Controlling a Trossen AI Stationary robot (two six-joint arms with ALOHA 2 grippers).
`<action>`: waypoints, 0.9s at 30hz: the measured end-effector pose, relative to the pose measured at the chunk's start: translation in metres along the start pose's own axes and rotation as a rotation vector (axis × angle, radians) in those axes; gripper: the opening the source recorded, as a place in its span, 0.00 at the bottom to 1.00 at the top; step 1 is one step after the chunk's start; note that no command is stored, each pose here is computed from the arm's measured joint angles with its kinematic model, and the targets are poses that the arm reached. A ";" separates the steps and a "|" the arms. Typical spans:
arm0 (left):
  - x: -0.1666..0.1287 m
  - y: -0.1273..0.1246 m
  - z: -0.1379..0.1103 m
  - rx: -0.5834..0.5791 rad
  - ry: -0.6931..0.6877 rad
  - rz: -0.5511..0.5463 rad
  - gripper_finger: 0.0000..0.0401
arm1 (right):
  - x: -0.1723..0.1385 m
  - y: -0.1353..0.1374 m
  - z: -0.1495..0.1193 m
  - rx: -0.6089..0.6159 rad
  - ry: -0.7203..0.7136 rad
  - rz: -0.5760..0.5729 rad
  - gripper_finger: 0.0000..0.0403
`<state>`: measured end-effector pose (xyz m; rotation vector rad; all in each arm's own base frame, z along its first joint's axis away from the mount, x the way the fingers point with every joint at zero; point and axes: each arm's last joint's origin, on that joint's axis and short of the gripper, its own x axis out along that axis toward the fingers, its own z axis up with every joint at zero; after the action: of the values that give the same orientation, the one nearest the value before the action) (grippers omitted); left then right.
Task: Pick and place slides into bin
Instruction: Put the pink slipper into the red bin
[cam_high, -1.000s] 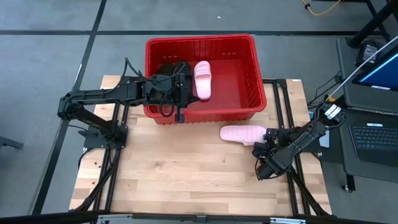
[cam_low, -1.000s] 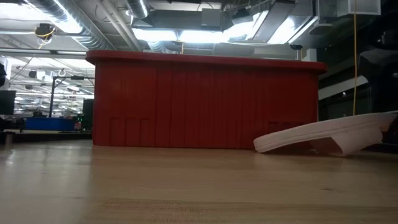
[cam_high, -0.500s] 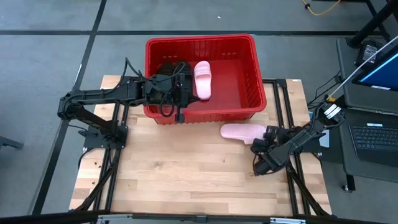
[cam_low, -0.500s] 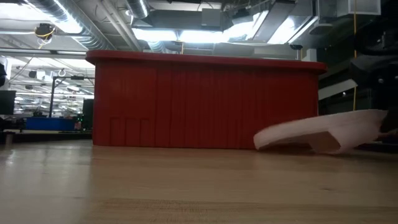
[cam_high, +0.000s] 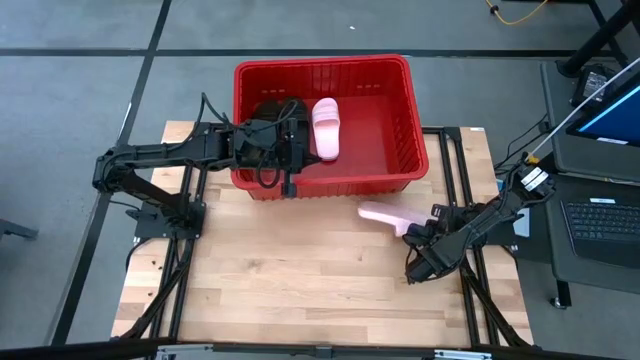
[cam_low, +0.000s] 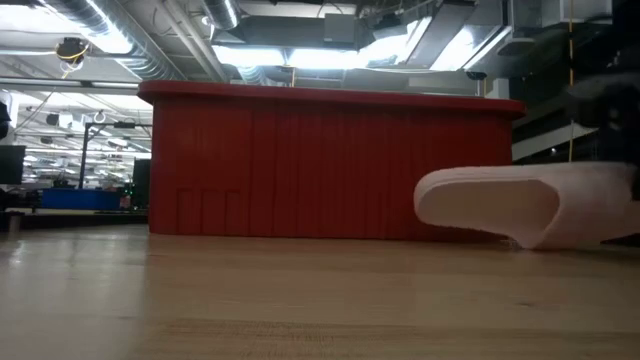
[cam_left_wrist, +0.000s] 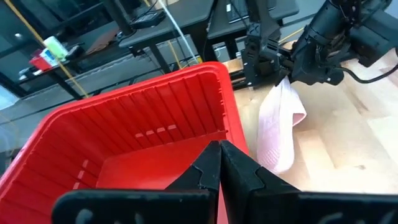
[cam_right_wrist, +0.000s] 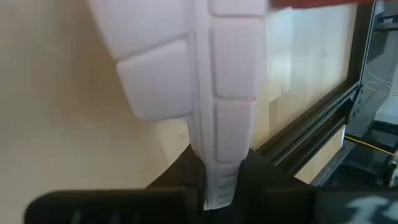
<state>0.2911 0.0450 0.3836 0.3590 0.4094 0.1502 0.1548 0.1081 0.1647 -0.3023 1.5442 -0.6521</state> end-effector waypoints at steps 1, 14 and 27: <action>0.000 0.000 0.000 0.000 -0.004 -0.010 0.01 | -0.005 0.000 0.002 0.002 -0.004 0.006 0.12; -0.004 -0.026 0.015 0.084 -0.097 -0.109 0.13 | -0.073 -0.016 0.026 0.072 -0.075 0.094 0.12; 0.001 -0.064 0.022 0.131 -0.115 -0.222 0.25 | -0.088 -0.034 0.058 0.144 -0.053 0.087 0.12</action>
<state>0.3052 -0.0211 0.3784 0.4461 0.3435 -0.1141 0.2126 0.1175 0.2582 -0.1415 1.4436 -0.6781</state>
